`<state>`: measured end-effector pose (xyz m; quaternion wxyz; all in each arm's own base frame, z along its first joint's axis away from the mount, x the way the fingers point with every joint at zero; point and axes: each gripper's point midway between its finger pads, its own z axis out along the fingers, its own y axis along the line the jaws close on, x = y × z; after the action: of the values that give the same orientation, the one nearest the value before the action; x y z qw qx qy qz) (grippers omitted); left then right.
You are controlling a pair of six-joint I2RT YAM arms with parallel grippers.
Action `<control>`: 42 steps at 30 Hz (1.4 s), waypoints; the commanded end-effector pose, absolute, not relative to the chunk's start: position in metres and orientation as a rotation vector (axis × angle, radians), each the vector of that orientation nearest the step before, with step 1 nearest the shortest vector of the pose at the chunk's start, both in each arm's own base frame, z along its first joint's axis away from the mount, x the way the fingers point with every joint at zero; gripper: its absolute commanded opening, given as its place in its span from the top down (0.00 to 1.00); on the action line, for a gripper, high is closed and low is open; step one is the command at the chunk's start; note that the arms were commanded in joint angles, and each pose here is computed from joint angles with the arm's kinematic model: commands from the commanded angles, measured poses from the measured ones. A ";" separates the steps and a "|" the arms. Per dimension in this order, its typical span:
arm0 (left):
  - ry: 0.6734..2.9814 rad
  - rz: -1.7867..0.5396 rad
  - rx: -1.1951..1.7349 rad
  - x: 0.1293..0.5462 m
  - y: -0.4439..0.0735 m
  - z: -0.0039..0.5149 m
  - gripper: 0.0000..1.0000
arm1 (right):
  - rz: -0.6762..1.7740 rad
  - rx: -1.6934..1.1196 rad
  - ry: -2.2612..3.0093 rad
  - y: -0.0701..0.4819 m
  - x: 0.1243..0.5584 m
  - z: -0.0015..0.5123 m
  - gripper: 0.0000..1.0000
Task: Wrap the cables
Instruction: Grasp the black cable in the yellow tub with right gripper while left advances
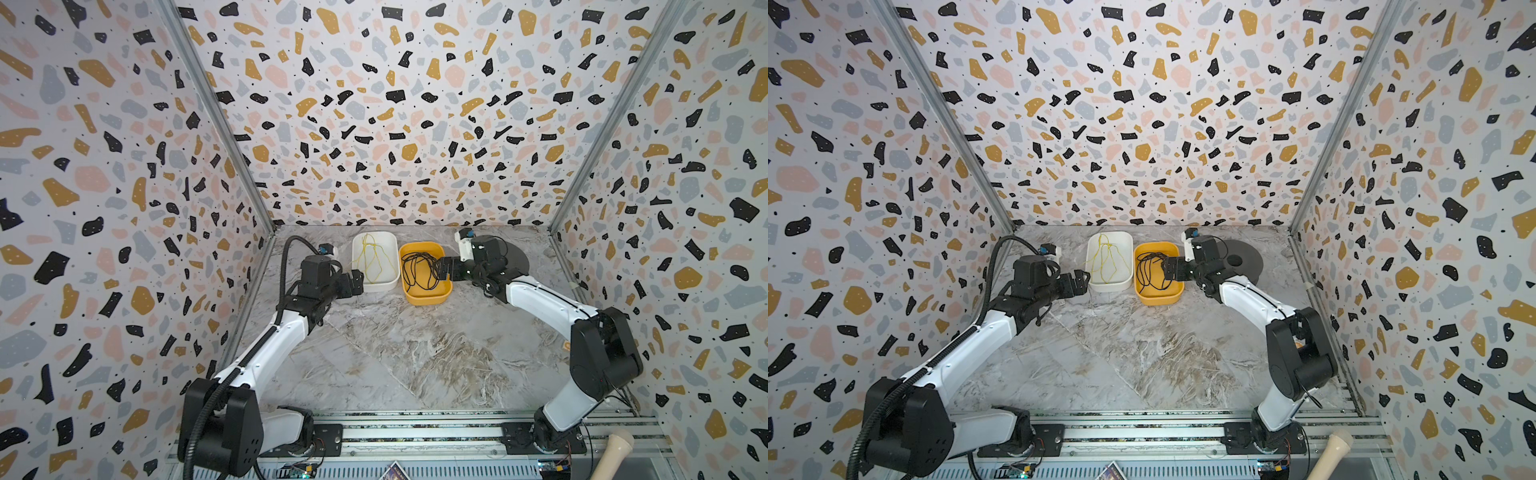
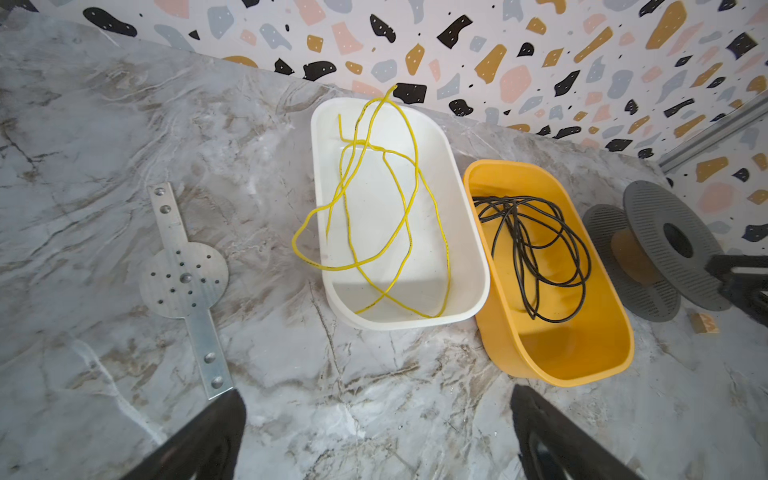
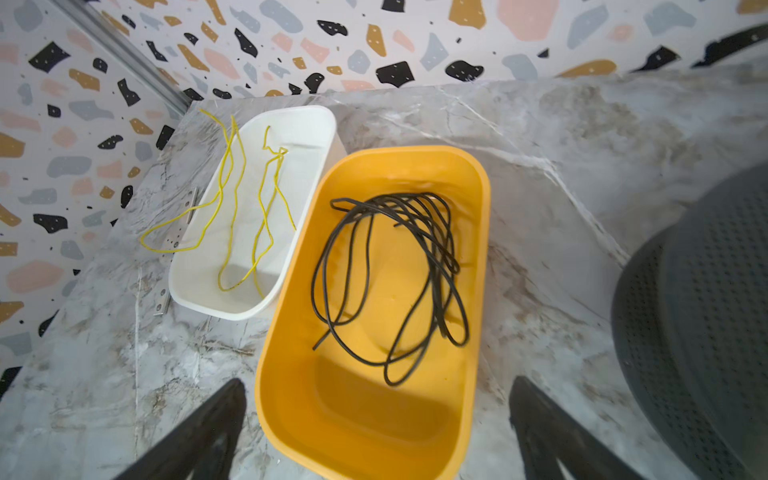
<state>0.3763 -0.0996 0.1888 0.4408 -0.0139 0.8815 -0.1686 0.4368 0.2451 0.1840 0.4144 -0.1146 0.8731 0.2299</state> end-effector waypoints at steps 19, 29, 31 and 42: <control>2.166 -0.509 -0.019 0.367 -0.114 0.190 0.00 | 0.306 -0.563 2.259 0.322 0.539 0.130 0.01; 2.168 -0.472 -0.019 0.366 -0.111 0.188 0.00 | 0.223 -0.537 2.366 0.316 0.544 0.070 0.02; 2.170 -0.473 -0.020 0.366 -0.112 0.187 0.00 | 0.213 -0.534 2.370 0.314 0.543 0.066 0.08; 2.173 -0.470 -0.023 0.366 -0.111 0.186 0.00 | 0.196 -0.505 2.353 0.311 0.545 0.073 0.71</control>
<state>0.3655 -0.1115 0.1815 0.4303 -0.0089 0.8824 -0.1899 0.5440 0.3153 0.0512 0.3408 -0.2069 0.9136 0.0803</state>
